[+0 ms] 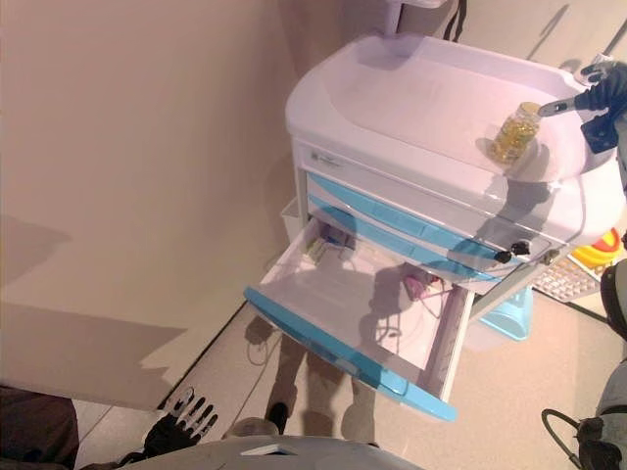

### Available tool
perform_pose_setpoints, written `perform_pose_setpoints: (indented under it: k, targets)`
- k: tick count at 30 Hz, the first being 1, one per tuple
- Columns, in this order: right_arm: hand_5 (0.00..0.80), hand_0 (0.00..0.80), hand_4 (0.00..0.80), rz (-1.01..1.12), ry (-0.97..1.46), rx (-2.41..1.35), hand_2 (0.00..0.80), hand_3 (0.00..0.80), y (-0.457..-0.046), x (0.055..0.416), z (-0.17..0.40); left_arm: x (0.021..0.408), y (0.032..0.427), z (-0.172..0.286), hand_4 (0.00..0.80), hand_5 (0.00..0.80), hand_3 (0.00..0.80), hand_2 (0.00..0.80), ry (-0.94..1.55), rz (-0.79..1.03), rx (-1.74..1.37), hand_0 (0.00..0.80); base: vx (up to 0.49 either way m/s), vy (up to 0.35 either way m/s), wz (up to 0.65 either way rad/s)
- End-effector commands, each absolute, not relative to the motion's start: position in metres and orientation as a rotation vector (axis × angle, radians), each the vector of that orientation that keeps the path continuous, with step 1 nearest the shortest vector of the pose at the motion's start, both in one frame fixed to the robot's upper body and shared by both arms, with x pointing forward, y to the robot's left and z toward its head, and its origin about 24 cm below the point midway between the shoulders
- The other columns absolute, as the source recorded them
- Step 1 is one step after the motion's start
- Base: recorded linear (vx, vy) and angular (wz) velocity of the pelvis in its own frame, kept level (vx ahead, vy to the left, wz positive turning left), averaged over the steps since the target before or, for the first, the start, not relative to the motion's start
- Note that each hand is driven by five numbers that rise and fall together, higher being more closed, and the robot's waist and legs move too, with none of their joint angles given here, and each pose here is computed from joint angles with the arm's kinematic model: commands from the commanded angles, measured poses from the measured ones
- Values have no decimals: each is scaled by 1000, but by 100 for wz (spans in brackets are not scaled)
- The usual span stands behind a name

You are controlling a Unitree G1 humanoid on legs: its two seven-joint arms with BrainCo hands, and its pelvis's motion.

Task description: Open the drawer and pick up the medicine

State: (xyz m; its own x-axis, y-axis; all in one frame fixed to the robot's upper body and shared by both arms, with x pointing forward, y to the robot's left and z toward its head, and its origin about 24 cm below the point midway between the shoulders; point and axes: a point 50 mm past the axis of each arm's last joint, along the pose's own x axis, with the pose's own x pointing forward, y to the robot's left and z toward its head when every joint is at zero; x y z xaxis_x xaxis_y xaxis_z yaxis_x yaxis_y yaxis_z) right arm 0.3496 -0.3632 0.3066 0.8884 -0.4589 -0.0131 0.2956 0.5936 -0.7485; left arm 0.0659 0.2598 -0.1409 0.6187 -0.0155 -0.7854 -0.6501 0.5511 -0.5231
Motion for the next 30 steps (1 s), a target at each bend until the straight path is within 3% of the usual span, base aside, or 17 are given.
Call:
perform_pose_setpoints:
  k: [1,10,15,21,30]
  targets:
    - [0,0,0,-550,96,-982,0,0,-359,335,360,70,271,-134,0,0,0,0,803,396,-897,0,-19,-10,-10]
    - [0,0,0,-662,-102,-1082,0,0,-352,312,410,86,269,-125,0,0,0,0,746,316,-844,0,-20,-13,-14]
    - [0,0,0,-529,-319,-1019,0,0,-324,303,417,101,268,-114,0,0,0,0,711,180,-663,0,-34,-11,-11]
    - [0,0,0,-282,-416,-872,0,0,-305,290,351,112,270,-105,0,0,0,0,739,67,-352,0,-37,8,-10]
    - [0,0,0,-74,-262,-668,0,0,-309,248,217,125,269,-104,0,0,0,0,787,-103,116,0,-15,16,-28]
